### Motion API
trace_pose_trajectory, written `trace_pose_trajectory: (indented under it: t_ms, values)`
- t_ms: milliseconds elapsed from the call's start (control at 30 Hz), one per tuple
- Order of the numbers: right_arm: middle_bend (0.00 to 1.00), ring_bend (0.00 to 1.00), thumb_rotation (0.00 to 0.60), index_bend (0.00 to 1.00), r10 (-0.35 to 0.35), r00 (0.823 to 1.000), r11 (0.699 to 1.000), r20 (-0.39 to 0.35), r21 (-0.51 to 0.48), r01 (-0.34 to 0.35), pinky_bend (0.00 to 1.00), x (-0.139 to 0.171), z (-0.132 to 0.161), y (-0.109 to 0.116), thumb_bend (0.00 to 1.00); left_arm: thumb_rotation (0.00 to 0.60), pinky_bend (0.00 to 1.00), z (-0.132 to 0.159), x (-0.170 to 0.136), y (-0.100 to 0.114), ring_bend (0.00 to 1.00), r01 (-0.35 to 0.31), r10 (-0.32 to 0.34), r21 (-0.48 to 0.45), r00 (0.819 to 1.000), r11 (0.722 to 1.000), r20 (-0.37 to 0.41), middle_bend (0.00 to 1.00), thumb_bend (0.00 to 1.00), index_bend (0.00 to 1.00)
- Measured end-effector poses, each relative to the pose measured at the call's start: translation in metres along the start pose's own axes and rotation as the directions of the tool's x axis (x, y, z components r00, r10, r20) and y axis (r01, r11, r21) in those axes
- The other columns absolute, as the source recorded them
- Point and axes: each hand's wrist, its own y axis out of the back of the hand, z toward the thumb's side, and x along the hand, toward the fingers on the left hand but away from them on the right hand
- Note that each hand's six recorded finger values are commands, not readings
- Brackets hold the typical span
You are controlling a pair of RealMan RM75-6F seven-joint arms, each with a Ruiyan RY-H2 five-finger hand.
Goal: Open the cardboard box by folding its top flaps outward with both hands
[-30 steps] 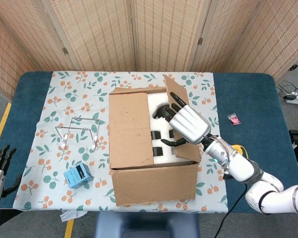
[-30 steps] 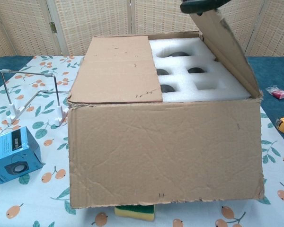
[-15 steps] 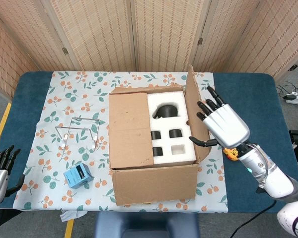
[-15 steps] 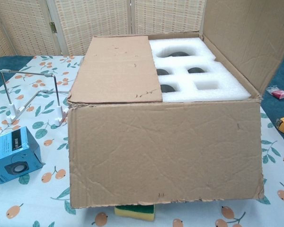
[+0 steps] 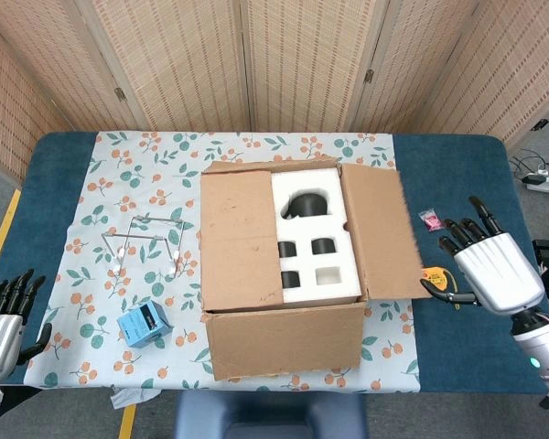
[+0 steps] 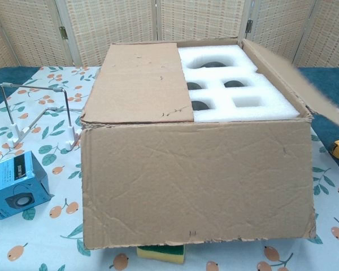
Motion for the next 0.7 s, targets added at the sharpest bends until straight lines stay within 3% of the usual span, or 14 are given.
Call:
trace_pose_trajectory:
  t_ms: [133,400,567,700]
  values:
    - [0.02,0.07,0.012,0.11,-0.022,1.000,0.994,-0.011,-0.105,0.021,0.00,0.000,0.002,0.005,0.37,0.600,0.00,0.001,0.001,0.000,0.00,-0.001,0.001,-0.004,1.000,1.000,0.006,0.00,0.50,0.00]
    - [0.00,0.01,0.043,0.06,-0.001,0.999,0.948,-0.053,-0.317,-0.016,0.00,-0.004,0.014,0.002,0.37,0.600,0.00,0.002,0.002,0.007,0.00,-0.023,0.025,-0.054,0.999,0.998,0.037,0.00,0.50,0.00]
    - [0.00,0.00,0.054,0.06,0.014,1.000,0.939,0.009,-0.345,-0.010,0.00,0.021,0.007,-0.009,0.37,0.600,0.00,0.018,0.008,0.019,0.00,-0.050,0.060,-0.078,0.989,0.996,0.132,0.01,0.50,0.00]
    - [0.00,0.00,0.062,0.06,-0.011,0.994,0.937,0.110,-0.346,0.048,0.00,0.053,-0.002,-0.024,0.37,0.600,0.02,0.043,0.030,0.035,0.01,-0.028,0.044,-0.069,0.969,0.997,0.245,0.05,0.50,0.02]
